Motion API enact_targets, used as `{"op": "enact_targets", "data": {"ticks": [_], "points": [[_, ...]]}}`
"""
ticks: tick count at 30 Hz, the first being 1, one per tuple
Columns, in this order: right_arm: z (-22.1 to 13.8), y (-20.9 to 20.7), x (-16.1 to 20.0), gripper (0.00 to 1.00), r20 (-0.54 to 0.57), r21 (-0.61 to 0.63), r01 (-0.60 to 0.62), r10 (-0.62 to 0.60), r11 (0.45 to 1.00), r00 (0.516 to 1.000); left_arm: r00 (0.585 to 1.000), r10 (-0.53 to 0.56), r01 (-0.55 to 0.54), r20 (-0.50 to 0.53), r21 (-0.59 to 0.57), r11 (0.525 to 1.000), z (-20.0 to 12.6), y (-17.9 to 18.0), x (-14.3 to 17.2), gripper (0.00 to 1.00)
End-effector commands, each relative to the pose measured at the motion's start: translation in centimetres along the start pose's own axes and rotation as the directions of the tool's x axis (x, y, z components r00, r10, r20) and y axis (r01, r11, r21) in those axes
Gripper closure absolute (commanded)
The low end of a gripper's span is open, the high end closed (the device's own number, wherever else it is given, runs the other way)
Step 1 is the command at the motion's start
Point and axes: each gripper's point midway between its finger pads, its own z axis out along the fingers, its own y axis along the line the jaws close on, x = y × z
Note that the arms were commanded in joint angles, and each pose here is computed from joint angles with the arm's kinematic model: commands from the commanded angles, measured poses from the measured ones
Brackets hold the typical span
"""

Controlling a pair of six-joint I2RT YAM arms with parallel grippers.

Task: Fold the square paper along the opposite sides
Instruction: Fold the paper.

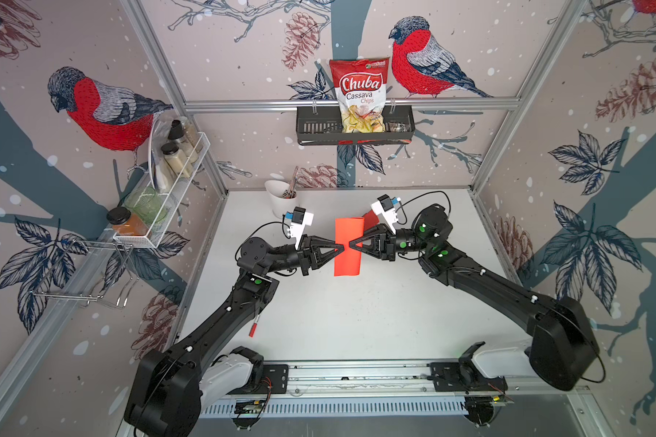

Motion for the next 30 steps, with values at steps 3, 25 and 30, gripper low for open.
{"op": "enact_targets", "data": {"ticks": [3,25,30], "points": [[0.3,0.1,-0.2,0.78,0.002,0.003,0.018,-0.018,1.000,1.000,0.999,0.031,-0.031,-0.011,0.012,0.999,0.3,-0.3,-0.1,0.87],[-2.1,2.3,-4.3,0.26,0.210,-0.037,0.076,-0.066,0.996,0.976,0.997,0.073,-0.074,0.014,0.043,0.996,0.3,-1.7,-0.9,1.00],[-1.6,3.1,-5.5,0.14,0.241,-0.077,0.102,-0.081,0.992,0.967,0.998,0.068,-0.068,0.013,0.052,0.996,0.5,-1.7,-0.9,1.00]]}}
